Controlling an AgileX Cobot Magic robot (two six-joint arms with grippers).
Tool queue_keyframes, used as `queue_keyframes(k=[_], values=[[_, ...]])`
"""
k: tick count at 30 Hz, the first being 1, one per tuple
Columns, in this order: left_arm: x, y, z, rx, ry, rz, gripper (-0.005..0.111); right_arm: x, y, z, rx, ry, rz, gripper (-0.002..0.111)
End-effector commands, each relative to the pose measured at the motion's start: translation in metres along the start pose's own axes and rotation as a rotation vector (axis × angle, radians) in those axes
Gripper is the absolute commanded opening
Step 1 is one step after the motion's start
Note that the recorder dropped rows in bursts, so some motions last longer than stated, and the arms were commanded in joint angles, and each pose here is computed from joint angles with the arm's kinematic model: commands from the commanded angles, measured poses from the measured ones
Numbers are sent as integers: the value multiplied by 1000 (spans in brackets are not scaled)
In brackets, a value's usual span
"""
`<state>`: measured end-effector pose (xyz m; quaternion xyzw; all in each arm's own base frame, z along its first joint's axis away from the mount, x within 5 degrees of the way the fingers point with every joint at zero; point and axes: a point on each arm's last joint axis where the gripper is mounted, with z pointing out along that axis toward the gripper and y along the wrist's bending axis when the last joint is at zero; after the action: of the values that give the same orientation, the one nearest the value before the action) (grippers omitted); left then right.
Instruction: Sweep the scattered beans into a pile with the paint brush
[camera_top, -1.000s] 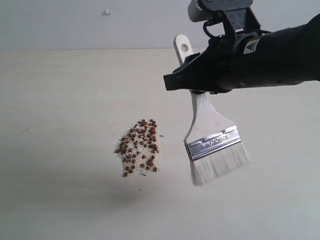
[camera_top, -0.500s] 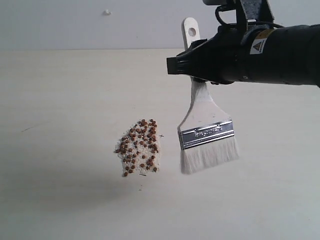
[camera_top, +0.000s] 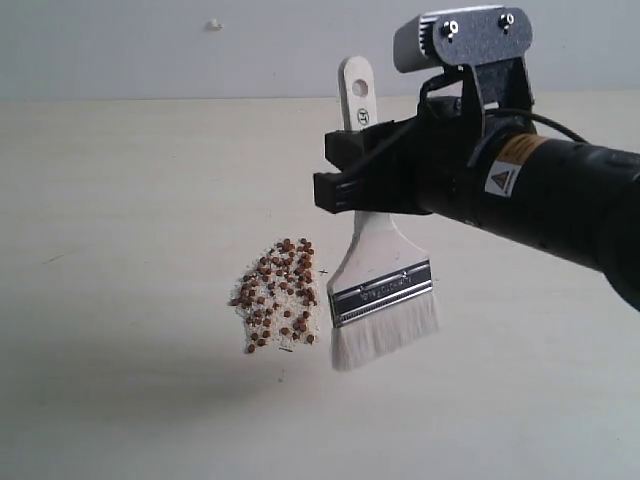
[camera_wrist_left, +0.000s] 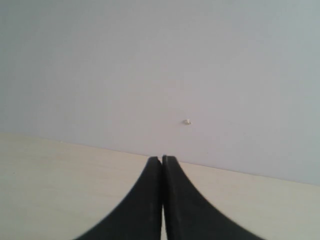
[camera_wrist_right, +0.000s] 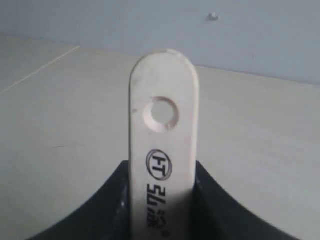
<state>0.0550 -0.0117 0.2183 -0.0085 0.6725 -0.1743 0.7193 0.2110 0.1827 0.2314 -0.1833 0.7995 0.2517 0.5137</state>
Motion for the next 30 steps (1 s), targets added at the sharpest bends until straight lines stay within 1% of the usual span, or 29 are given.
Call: queue_keyframes(k=[1,5,10,15,17,21,23,30], values=[[1,0,0,4,6,-1,0,18,0,0,-23,-53,-45,0],[1,0,0,6,6,-1,0,32,2,2,-50,-109,-40,0],[1,0,0,6,6,-1,0,46,4,16,-72,-110,-93,0],[1,0,0,6,6,-1,0,59,1,29,-66,-111,-114,0],[1,0,0,6,6,-1,0,62,1,36,-68,-99,-119,0],[1,0,0,6,6,-1,0,62,7,51,-111,-89,-140,0],[1,0,0,6,6,-1,0,62,8,59,-112,-88,-122,0],[1,0,0,6,6,-1,0,63,11,88,-111,-83,-125,0]])
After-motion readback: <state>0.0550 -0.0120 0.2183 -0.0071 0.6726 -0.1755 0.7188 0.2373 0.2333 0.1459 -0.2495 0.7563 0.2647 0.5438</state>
